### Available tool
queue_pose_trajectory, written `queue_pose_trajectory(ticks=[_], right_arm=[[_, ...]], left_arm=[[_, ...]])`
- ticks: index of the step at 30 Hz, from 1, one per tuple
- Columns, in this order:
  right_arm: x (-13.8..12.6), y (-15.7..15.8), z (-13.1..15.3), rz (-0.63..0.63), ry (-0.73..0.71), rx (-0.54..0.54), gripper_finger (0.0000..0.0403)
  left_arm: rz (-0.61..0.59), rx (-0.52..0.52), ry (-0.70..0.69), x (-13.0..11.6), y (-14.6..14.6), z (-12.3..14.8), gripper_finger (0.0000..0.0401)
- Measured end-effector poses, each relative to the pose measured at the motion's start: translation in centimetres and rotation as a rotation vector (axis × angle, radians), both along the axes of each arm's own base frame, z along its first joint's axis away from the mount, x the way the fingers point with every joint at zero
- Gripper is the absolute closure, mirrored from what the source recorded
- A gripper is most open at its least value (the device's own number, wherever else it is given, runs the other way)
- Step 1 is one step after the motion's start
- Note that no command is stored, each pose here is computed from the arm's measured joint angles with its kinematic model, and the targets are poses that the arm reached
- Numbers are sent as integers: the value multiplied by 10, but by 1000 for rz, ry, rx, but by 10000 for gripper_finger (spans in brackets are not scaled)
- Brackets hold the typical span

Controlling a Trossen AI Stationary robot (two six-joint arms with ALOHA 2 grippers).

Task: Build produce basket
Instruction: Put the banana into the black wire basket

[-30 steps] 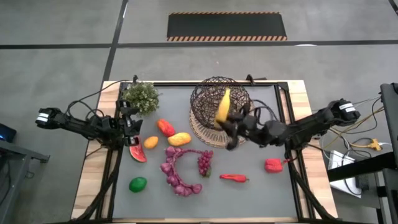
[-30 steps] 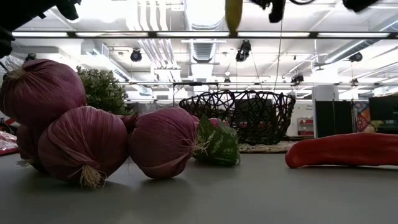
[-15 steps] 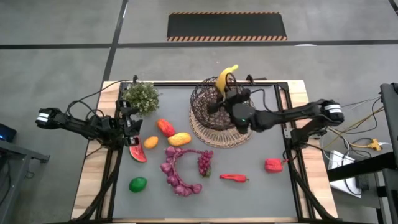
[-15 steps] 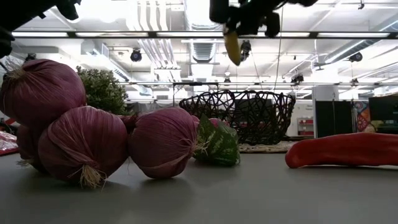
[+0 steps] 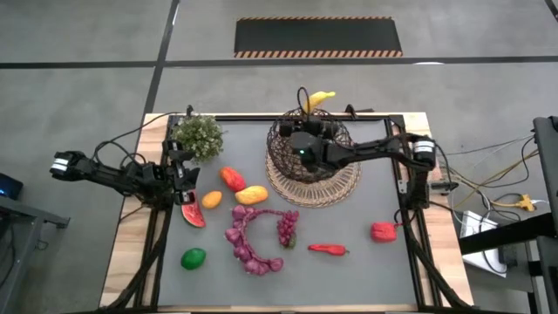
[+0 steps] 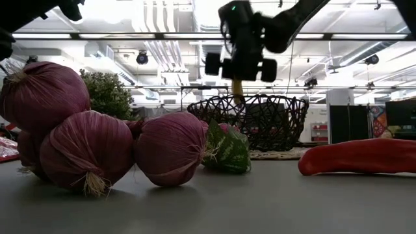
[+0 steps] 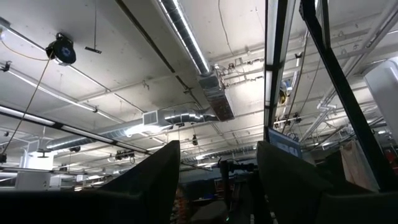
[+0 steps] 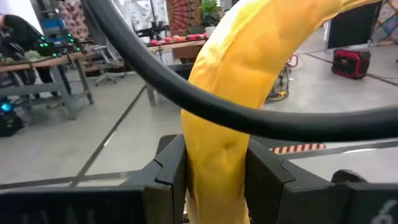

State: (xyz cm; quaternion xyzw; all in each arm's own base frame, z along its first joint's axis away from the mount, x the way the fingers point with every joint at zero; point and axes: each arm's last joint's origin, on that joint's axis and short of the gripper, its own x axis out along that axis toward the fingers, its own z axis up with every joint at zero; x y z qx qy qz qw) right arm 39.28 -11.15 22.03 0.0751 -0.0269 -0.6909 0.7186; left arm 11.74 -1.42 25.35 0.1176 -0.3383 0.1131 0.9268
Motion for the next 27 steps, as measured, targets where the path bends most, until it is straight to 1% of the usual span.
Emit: queue_pose_trajectory(ticks=[7, 9, 11, 15, 18, 23, 27], right_arm=[[15, -9, -11, -14, 8, 3, 294], [16, -9, -13, -15, -7, 5, 294], [16, -10, -17, -19, -51, 9, 294], [14, -9, -35, -28, -116, 24, 294], [15, -11, -49, -37, -129, 33, 294], [20, -14, -62, -43, -106, 38, 294], [24, -17, -63, -42, -71, 37, 293]], left_arm=[[0, 0, 0, 0, 0, 0, 205], [0, 0, 1, 0, 0, 0, 205], [1, 0, 0, 0, 0, 0, 205], [2, -1, 1, 0, 0, 0, 205], [2, -2, 0, 0, 0, 0, 205], [1, -2, -2, 0, 0, 0, 205], [2, -2, -2, 0, 0, 0, 205]])
